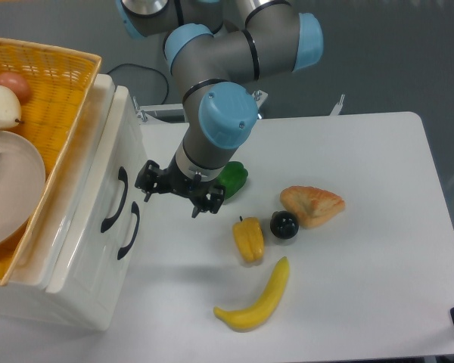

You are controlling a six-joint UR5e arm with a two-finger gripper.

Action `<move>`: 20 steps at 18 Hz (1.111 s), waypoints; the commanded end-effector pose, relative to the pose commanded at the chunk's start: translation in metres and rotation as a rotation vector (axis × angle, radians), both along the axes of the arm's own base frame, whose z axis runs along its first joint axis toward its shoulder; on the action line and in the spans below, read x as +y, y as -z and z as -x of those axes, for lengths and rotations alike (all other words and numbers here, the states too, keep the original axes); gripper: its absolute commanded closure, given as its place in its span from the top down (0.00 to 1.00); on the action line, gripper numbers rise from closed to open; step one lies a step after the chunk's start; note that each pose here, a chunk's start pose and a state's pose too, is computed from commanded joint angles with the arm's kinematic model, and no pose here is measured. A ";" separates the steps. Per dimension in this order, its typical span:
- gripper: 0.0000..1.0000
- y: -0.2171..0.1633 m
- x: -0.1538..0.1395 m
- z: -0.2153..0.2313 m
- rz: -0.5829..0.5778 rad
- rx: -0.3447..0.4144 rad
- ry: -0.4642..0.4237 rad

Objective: Slide open the top white drawer
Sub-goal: 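Move the gripper over the table toward the upper drawer's black handle, then hook the gripper fingers into the upper drawer's black handle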

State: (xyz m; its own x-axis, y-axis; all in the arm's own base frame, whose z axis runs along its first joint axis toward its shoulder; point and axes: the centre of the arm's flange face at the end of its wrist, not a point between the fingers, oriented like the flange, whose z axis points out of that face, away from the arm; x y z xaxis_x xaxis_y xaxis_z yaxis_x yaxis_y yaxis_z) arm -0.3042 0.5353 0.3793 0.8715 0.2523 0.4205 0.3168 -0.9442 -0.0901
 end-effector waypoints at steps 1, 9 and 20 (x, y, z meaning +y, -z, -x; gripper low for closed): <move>1.00 0.000 0.001 -0.002 -0.004 -0.003 0.004; 1.00 0.000 0.012 -0.021 -0.025 -0.040 0.027; 1.00 0.002 0.016 -0.029 -0.027 -0.046 0.040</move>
